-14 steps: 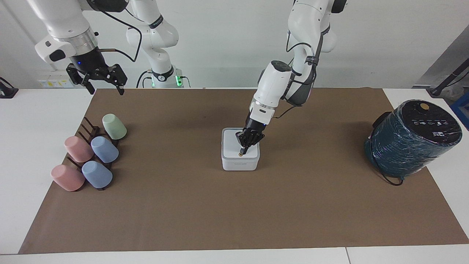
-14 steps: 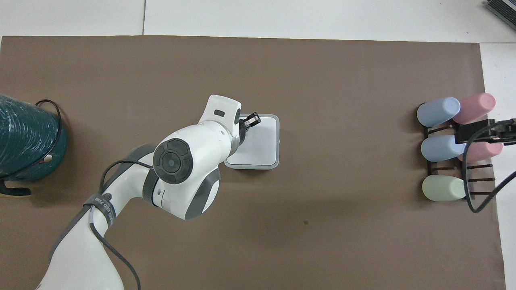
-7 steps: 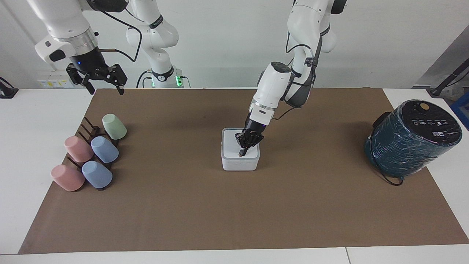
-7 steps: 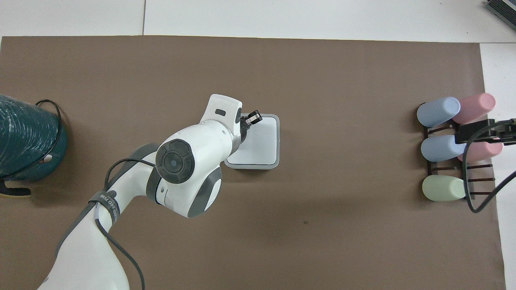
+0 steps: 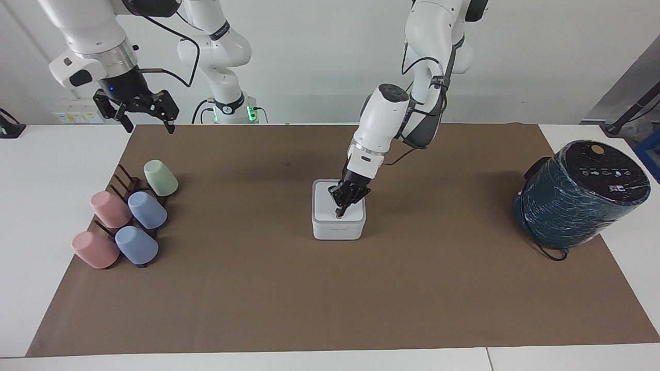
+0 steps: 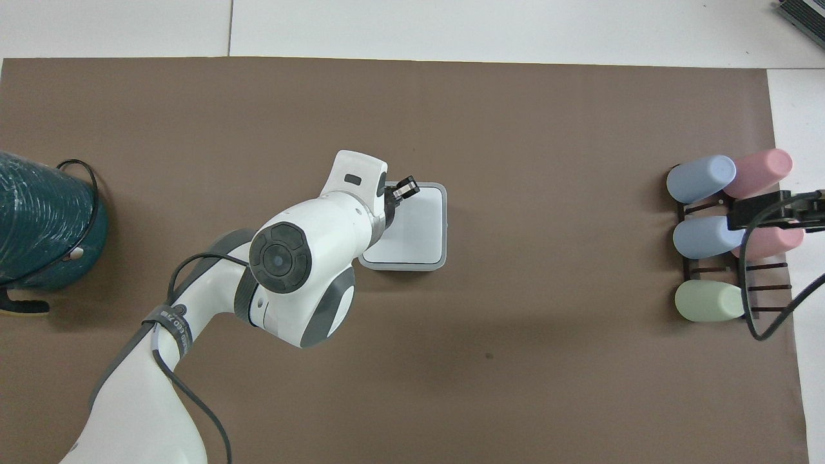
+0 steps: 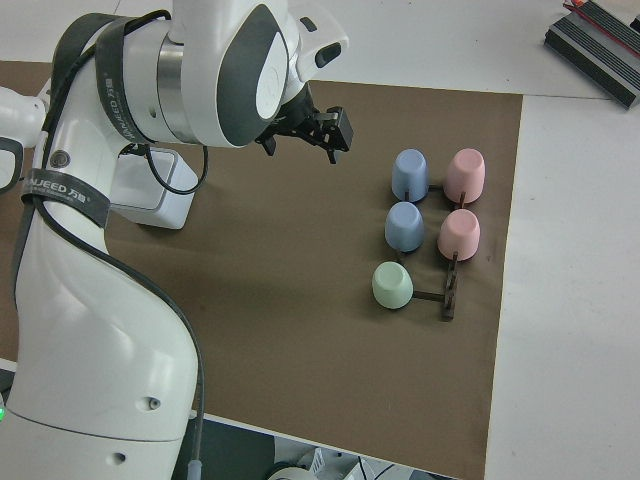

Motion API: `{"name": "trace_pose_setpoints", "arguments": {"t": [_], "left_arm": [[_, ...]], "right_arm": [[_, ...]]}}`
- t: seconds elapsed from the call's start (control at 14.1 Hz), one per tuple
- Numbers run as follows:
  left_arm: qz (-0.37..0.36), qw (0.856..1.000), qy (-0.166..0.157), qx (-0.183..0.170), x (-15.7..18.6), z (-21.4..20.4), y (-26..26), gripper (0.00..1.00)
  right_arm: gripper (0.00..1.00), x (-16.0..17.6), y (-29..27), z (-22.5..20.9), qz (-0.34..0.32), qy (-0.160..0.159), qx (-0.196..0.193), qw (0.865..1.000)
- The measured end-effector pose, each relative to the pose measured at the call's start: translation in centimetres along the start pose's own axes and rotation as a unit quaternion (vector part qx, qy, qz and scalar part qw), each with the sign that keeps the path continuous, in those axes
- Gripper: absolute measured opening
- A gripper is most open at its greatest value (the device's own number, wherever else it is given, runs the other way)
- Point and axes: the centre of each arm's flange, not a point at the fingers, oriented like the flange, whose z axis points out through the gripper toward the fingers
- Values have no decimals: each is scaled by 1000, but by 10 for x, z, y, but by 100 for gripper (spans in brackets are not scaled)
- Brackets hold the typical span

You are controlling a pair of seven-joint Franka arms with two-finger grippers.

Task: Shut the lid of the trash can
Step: 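Lift the left gripper off the closed lid and draw back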

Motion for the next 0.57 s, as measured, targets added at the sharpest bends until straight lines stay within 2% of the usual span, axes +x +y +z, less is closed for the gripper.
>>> {"name": "trace_pose_setpoints", "arguments": {"t": [0.21,0.57], "left_arm": [[-9,1000,-15,23,21,-28,4,1],[0,997,-38,71,63,-93,-26,1]], "right_arm": [[100,0,0,0,0,0,0,1000],[100,0,0,0,0,0,0,1000]]}}
